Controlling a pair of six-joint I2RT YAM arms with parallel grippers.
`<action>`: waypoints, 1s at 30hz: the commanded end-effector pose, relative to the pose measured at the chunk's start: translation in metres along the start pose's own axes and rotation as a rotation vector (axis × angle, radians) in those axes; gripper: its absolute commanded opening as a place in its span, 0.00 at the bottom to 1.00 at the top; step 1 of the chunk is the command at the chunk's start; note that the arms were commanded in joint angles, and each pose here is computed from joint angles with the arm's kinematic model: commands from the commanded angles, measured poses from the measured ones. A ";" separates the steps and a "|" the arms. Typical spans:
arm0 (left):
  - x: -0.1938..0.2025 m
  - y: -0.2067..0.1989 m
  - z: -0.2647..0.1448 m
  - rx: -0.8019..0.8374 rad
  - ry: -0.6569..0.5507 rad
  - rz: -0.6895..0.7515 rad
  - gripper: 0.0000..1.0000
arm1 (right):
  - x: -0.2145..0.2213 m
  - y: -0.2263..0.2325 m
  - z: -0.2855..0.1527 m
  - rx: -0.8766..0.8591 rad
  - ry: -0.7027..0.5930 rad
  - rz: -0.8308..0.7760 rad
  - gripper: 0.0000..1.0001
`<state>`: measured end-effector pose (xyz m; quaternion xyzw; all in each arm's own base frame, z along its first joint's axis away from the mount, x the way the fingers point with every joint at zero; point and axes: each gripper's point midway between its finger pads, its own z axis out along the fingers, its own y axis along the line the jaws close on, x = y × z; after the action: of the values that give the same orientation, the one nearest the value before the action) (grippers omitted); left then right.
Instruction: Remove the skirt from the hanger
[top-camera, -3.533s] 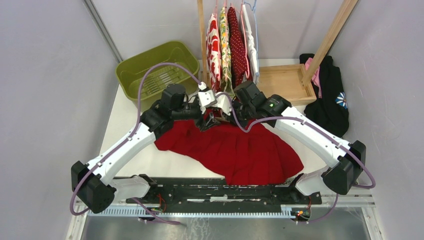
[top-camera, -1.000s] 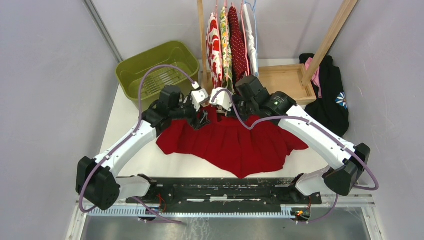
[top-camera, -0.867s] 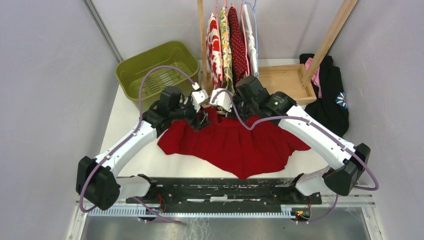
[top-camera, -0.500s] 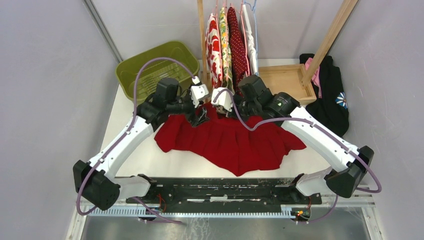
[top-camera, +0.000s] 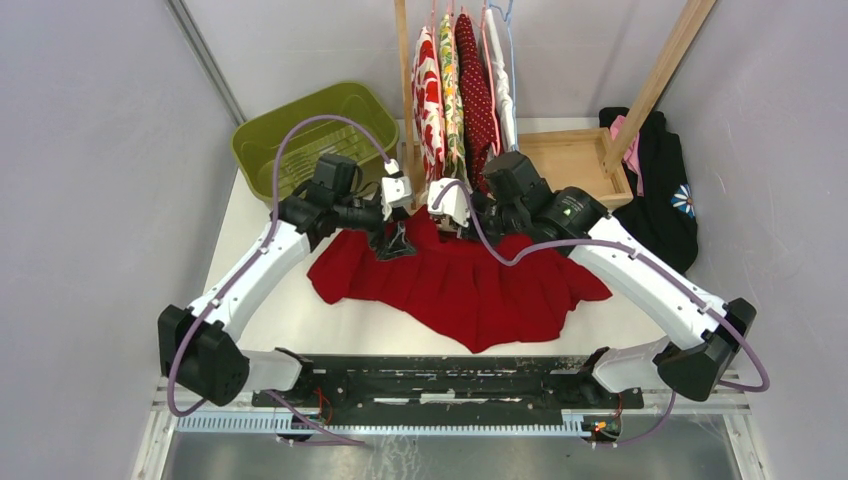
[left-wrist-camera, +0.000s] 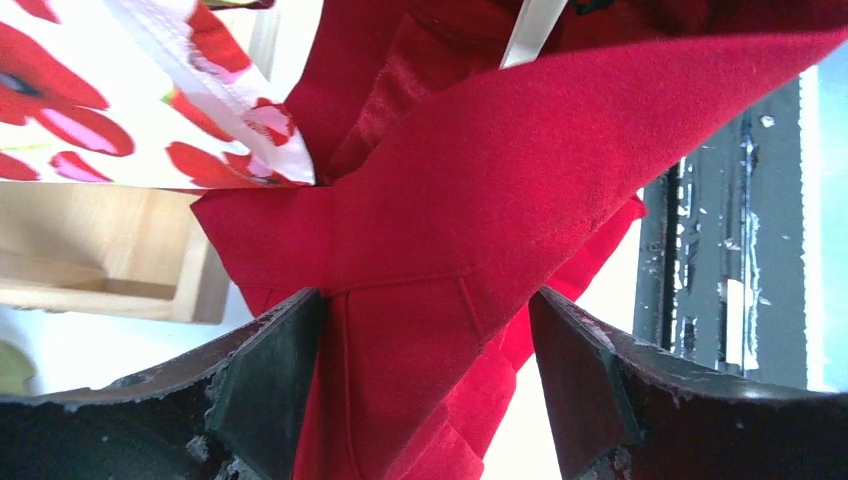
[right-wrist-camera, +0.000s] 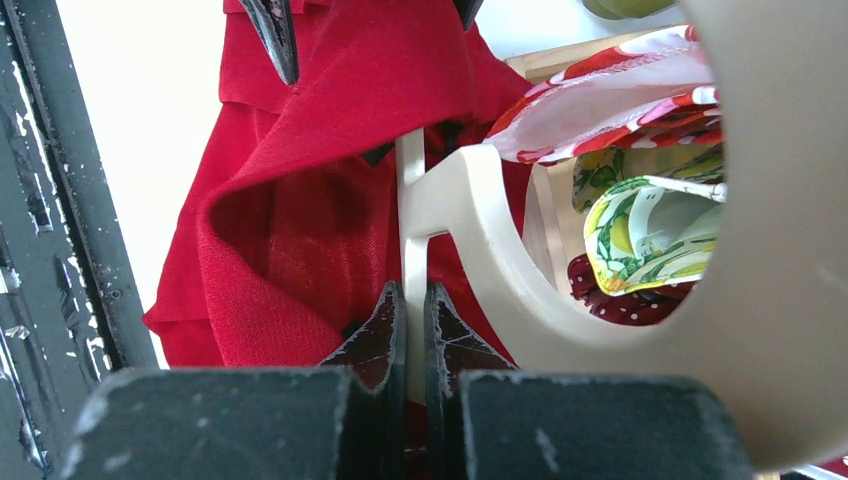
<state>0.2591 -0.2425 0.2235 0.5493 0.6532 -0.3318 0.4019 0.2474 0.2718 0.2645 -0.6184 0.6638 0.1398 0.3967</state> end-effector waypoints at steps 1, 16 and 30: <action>0.003 -0.008 0.012 0.095 -0.042 0.009 0.81 | -0.037 -0.009 -0.024 0.048 -0.152 -0.075 0.01; 0.005 0.004 0.021 0.061 0.001 -0.066 0.03 | -0.043 -0.017 -0.025 0.093 -0.180 -0.089 0.01; -0.056 0.046 -0.040 -0.340 0.079 0.097 0.03 | -0.028 -0.039 0.009 0.176 -0.120 -0.073 0.02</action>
<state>0.2724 -0.2369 0.2234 0.5485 0.6995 -0.2649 0.3737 0.2706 0.2643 0.2713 -0.6102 0.6529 0.0926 0.4391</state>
